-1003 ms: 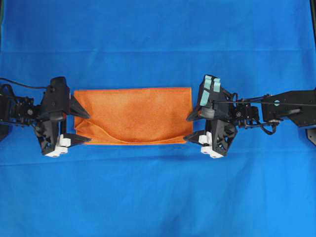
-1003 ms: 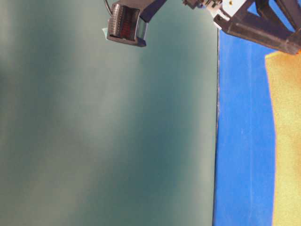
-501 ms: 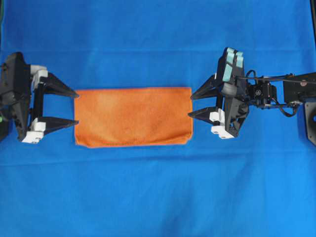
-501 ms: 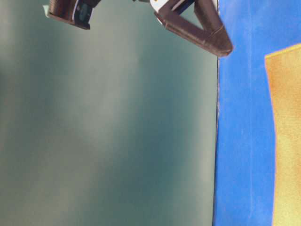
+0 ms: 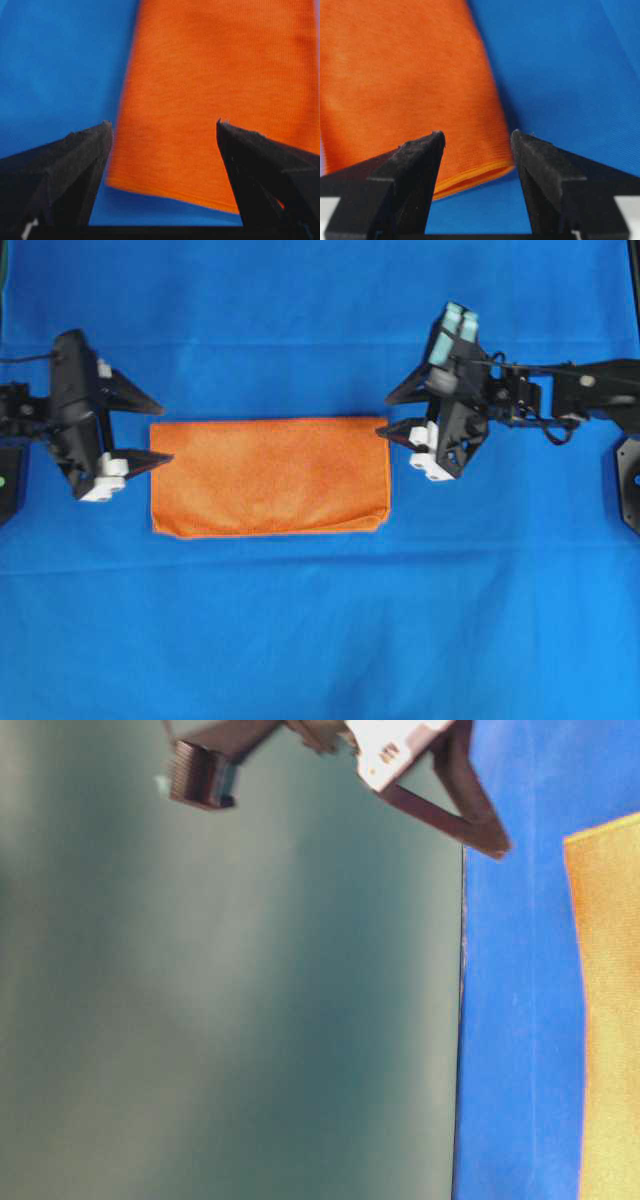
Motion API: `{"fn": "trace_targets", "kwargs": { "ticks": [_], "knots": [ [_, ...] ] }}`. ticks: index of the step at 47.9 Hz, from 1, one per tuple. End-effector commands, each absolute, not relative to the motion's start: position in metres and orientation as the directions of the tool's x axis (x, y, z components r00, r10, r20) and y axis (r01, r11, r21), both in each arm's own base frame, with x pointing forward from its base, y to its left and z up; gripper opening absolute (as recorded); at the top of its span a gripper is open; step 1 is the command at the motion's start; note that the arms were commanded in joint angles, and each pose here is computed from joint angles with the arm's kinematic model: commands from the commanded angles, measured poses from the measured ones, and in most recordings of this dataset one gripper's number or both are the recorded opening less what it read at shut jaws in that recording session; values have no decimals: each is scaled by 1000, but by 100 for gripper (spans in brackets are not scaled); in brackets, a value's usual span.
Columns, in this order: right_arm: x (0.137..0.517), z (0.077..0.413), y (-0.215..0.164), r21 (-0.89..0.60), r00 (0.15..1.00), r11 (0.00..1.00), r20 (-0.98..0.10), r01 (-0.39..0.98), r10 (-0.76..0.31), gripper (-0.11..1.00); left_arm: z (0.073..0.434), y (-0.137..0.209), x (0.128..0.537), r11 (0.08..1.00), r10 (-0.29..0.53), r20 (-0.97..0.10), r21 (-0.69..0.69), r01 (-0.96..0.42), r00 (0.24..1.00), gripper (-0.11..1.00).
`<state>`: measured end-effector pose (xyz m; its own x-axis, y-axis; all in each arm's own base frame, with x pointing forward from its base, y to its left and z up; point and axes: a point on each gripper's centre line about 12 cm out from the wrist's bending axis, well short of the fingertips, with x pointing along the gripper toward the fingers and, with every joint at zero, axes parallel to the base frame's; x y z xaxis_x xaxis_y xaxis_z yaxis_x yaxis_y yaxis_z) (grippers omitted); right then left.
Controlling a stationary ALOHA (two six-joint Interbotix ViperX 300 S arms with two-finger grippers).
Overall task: Fold the orange towel.
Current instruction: 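Grasp the folded towel's left and right top corners with both grippers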
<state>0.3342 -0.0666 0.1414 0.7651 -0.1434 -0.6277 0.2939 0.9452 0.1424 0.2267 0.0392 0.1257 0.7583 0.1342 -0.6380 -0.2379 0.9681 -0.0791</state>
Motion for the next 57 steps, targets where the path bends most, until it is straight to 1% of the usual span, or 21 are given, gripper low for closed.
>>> {"fn": "trace_targets", "kwargs": {
  "ticks": [1, 7, 14, 18, 26, 29, 33, 35, 39, 41, 44, 47, 57],
  "knots": [
    [344, 138, -73, 140, 770, 944, -619, 299, -152, 60, 121, 45, 237, 965, 149, -636, -73, -251, 757, 79],
    [348, 118, -74, 135, 741, 943, -656, 304, -145, 60, 104, 51, 239, 960, 160, -673, -64, -272, 722, 79],
    [349, 103, -74, 138, 719, 939, -681, 314, -140, 60, 90, 59, 237, 950, 176, -706, -60, -306, 686, 79],
    [349, 99, -74, 139, 712, 939, -689, 316, -137, 60, 87, 61, 236, 947, 180, -711, -61, -315, 679, 79],
    [350, 99, -70, 139, 711, 942, -691, 306, -129, 58, 86, 61, 236, 947, 179, -715, -62, -316, 676, 74],
    [351, 99, -69, 136, 712, 944, -690, 301, -128, 56, 87, 61, 236, 947, 179, -715, -62, -316, 676, 67],
    [352, 99, -68, 137, 717, 945, -686, 297, -126, 46, 85, 61, 235, 946, 179, -720, -61, -318, 671, 52],
    [353, 100, -69, 138, 720, 945, -682, 296, -126, 37, 85, 60, 235, 947, 176, -724, -61, -317, 667, 41],
    [354, 101, -66, 139, 727, 948, -676, 288, -122, 12, 84, 60, 235, 947, 173, -734, -60, -316, 657, 25],
    [354, 101, -65, 141, 730, 948, -673, 285, -120, 4, 84, 61, 234, 946, 173, -739, -60, -319, 651, 18],
    [354, 101, -64, 140, 732, 950, -671, 279, -116, 3, 83, 60, 234, 946, 170, -747, -59, -319, 643, 7],
    [355, 101, -63, 142, 735, 951, -669, 277, -114, 3, 82, 60, 233, 946, 167, -756, -59, -320, 633, 2],
    [354, 101, -63, 148, 730, 947, -673, 285, -114, 3, 85, 60, 234, 946, 166, -757, -58, -319, 632, 2]
  ]
}}
